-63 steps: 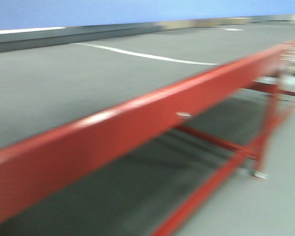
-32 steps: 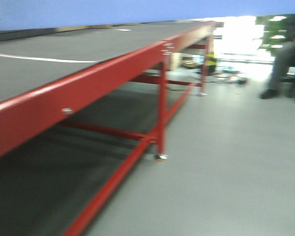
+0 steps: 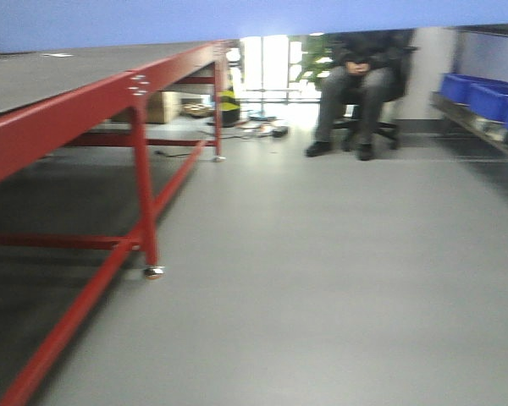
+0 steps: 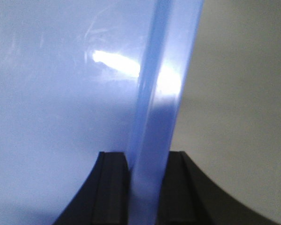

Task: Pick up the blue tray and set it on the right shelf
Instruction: 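Carry the tray in both grippers while turning toward the shelf rack, then drive up to the steel shelf holding the tray in both grippers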

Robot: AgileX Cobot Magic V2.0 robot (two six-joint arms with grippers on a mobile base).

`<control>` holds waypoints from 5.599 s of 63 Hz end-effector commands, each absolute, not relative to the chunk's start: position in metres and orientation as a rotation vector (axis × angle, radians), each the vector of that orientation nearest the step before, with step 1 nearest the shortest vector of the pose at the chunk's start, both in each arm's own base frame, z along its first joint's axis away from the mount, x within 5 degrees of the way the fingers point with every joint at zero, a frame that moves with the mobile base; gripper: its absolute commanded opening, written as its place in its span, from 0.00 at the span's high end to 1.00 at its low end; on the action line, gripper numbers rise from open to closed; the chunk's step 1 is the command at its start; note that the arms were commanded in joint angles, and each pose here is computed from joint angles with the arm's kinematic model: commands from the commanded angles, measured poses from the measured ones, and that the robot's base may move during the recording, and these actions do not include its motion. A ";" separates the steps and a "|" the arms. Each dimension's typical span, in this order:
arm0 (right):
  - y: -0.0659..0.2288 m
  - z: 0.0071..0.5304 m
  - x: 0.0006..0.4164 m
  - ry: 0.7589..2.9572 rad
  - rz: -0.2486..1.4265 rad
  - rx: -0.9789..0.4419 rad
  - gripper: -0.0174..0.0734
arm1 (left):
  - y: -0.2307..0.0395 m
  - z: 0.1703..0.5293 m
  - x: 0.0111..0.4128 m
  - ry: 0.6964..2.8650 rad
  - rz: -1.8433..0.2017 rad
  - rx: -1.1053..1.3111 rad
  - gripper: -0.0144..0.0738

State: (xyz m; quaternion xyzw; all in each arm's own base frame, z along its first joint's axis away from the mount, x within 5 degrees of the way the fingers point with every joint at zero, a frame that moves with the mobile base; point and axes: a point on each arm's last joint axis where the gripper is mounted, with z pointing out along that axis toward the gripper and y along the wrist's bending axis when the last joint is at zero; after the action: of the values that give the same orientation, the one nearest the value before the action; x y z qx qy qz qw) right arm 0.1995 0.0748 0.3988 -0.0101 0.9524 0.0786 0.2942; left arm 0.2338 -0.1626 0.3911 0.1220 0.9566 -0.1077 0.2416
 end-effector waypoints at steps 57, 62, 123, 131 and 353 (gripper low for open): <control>0.067 0.415 0.197 2.427 0.149 -0.063 0.75 | -0.148 0.401 0.225 2.615 -0.153 0.380 0.89; 0.067 0.415 0.197 2.427 0.149 -0.063 0.75 | -0.148 0.401 0.225 2.615 -0.153 0.380 0.89; 0.067 0.415 0.197 2.426 0.149 -0.063 0.75 | -0.151 0.401 0.223 2.632 -0.203 0.380 0.89; 0.067 0.415 0.197 2.427 0.149 -0.063 0.75 | -0.151 0.401 0.223 2.632 -0.203 0.380 0.89; 0.067 0.414 0.198 2.430 0.147 -0.063 0.75 | -0.151 0.401 0.223 2.635 -0.208 0.380 0.89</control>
State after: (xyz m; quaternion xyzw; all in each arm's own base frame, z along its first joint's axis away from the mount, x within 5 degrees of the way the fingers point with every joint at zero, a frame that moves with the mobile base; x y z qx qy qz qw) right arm 0.1988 0.0739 0.3988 -0.0102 0.9532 0.0747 0.2927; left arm 0.2322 -0.1638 0.3902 0.1209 0.9582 -0.1152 0.2324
